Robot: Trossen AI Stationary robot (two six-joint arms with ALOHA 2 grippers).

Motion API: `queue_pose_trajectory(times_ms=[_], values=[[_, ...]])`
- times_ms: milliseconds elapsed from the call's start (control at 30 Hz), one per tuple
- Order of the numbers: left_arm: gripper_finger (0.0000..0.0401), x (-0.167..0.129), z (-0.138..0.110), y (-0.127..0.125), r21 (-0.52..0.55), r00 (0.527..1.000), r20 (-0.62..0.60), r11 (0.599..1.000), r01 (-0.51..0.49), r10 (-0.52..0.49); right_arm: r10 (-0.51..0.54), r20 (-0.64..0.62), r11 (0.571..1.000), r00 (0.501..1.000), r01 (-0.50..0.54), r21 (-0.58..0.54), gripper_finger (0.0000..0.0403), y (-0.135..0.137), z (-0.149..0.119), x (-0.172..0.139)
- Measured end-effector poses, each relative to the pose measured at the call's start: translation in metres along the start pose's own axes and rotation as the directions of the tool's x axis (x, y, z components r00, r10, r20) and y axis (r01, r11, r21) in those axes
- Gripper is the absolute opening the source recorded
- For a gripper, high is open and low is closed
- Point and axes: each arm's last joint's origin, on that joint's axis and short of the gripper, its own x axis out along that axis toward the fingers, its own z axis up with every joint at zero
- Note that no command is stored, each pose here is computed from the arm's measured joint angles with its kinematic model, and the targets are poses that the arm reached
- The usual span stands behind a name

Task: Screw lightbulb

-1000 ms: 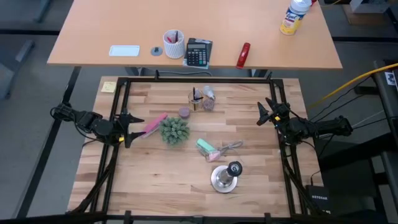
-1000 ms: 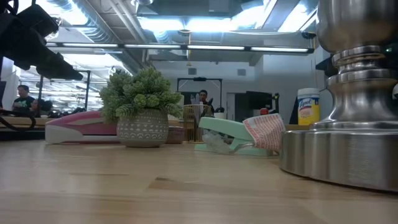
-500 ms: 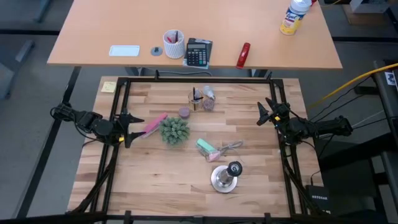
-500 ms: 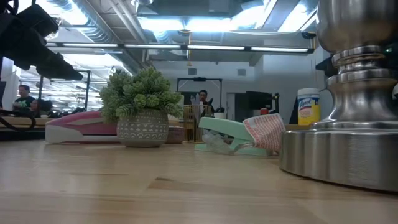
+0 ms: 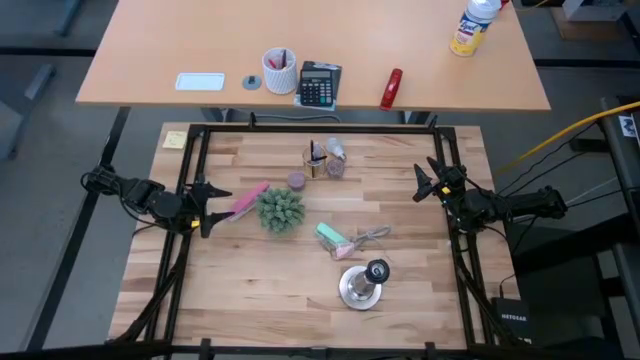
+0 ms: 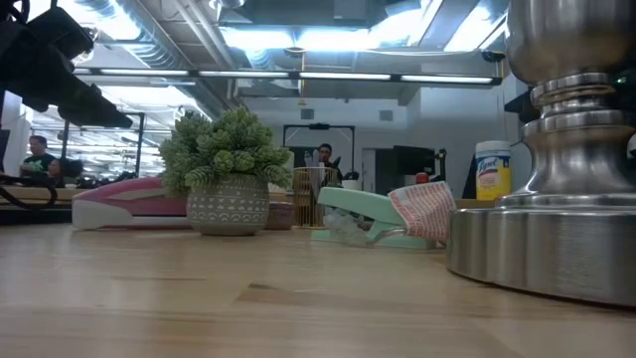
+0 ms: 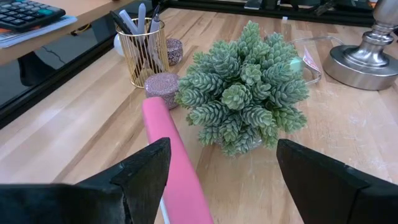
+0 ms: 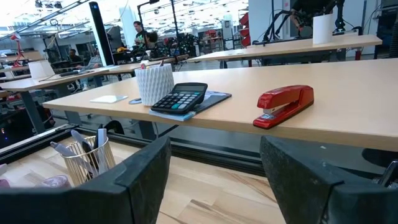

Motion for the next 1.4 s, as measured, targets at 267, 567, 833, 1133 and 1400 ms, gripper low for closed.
queue_pose_trajectory(times_ms=[267,567,833,1133,1400], values=[[0.0285,0.000,0.000,0.000,0.000,1.000,0.000,1.000,0.000,0.000,0.000,0.000,1.000,1.000,0.000,0.000,0.0253,0.000,0.000,0.000],[0.0285,0.000,0.000,0.000,0.000,1.000,0.001,1.000,-0.004,0.004,0.000,0.000,1.000,1.000,0.000,0.000,0.0253,0.000,0.000,0.000],[0.0285,0.000,0.002,0.000,-0.092,1.000,0.019,0.996,0.003,-0.001,0.000,0.000,1.000,1.000,0.000,0.000,0.0253,0.000,0.000,0.000],[0.0285,-0.001,0.014,-0.004,-0.291,0.992,0.123,0.955,0.063,-0.028,0.000,0.000,1.000,1.000,0.000,0.000,0.0253,0.000,0.000,0.000],[0.0285,-0.004,0.030,-0.006,-0.377,0.964,0.262,0.914,0.150,-0.050,0.000,0.000,1.000,1.000,0.000,0.000,0.0253,0.000,0.000,0.000]])
